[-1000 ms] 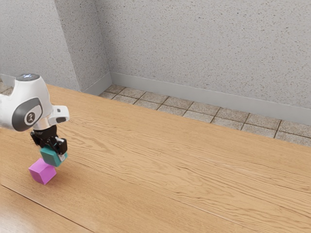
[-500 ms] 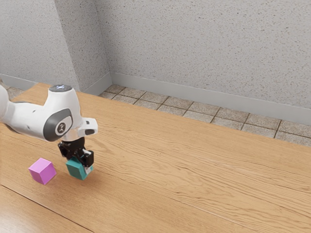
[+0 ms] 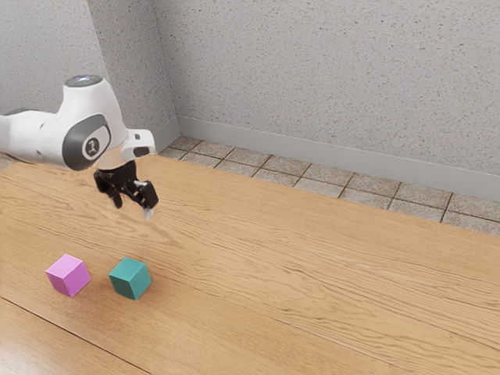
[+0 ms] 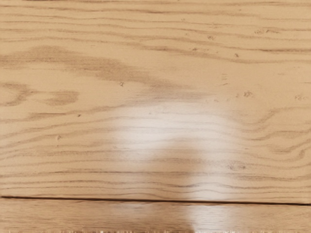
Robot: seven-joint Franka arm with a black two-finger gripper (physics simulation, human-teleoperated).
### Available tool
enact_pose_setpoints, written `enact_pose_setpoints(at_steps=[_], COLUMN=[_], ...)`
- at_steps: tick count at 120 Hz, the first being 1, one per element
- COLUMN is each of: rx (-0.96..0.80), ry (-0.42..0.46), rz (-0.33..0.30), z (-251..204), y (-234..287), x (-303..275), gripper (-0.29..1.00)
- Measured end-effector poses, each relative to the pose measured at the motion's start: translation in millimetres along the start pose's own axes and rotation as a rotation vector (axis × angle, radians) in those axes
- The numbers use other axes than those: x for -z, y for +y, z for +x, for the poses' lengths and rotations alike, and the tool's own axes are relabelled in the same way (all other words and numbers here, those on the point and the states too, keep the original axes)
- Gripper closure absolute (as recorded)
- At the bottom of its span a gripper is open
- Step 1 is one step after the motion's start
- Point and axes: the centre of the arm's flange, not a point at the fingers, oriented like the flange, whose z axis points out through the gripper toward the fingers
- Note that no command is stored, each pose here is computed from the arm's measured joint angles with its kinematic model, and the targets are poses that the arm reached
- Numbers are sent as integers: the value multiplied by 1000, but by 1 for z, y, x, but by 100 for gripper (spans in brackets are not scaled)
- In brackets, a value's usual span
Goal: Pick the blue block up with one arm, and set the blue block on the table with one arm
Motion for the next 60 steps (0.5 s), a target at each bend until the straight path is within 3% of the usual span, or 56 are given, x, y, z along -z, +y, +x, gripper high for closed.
enact_pose_setpoints(at_steps=[29,60], rx=[-61,-137], ry=[-51,-209], rz=[38,98], z=[24,10], y=[9,36], x=[104,106], gripper=[1,0])
